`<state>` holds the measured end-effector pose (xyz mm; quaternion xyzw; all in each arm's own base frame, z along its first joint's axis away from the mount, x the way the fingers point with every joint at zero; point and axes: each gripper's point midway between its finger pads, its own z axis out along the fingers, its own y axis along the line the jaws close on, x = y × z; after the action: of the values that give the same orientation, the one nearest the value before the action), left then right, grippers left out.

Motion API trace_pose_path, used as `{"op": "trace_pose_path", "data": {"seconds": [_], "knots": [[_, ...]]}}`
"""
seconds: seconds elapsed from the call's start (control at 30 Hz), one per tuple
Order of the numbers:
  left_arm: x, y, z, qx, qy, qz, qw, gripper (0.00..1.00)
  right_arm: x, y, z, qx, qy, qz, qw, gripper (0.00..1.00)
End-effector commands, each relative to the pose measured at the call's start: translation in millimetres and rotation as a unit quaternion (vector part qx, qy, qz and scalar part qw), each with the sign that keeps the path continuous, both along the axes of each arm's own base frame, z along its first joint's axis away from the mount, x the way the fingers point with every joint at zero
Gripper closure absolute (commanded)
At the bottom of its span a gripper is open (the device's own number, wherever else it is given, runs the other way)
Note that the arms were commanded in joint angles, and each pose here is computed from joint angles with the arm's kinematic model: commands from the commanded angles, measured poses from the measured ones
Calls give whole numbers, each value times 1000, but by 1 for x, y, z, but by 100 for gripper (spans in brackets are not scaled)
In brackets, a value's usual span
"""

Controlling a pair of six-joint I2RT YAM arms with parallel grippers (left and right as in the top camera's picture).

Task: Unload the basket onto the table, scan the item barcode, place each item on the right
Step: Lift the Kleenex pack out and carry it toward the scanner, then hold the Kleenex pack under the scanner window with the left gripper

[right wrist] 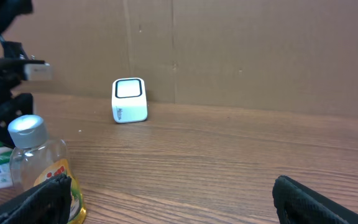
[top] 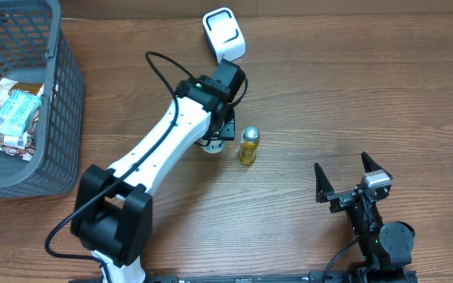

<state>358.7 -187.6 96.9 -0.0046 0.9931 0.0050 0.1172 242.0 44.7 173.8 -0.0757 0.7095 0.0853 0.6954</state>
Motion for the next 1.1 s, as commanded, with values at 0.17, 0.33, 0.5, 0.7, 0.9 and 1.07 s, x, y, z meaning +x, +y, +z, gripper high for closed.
{"op": "trace_pose_path", "data": {"seconds": [0.17, 0.33, 0.5, 0.7, 0.9, 1.07], "knots": [[13, 5, -19, 37, -18, 27, 999, 73, 1, -2, -4, -2, 3, -6, 1000, 0], [16, 3, -25, 37, -20, 27, 999, 72, 1, -3, -4, -2, 3, -6, 1000, 0], [17, 8, -25, 51, -25, 23, 998, 72, 1, -2, -4, -2, 3, -6, 1000, 0], [15, 9, -31, 55, -21, 12, 998, 66, 1, -3, -4, -2, 3, -6, 1000, 0], [21, 7, -33, 51, -28, -18, 998, 53, 1, -2, -4, -2, 3, -6, 1000, 0], [21, 10, -34, 53, -21, -40, 998, 52, 1, -2, -4, -2, 3, -6, 1000, 0]]}}
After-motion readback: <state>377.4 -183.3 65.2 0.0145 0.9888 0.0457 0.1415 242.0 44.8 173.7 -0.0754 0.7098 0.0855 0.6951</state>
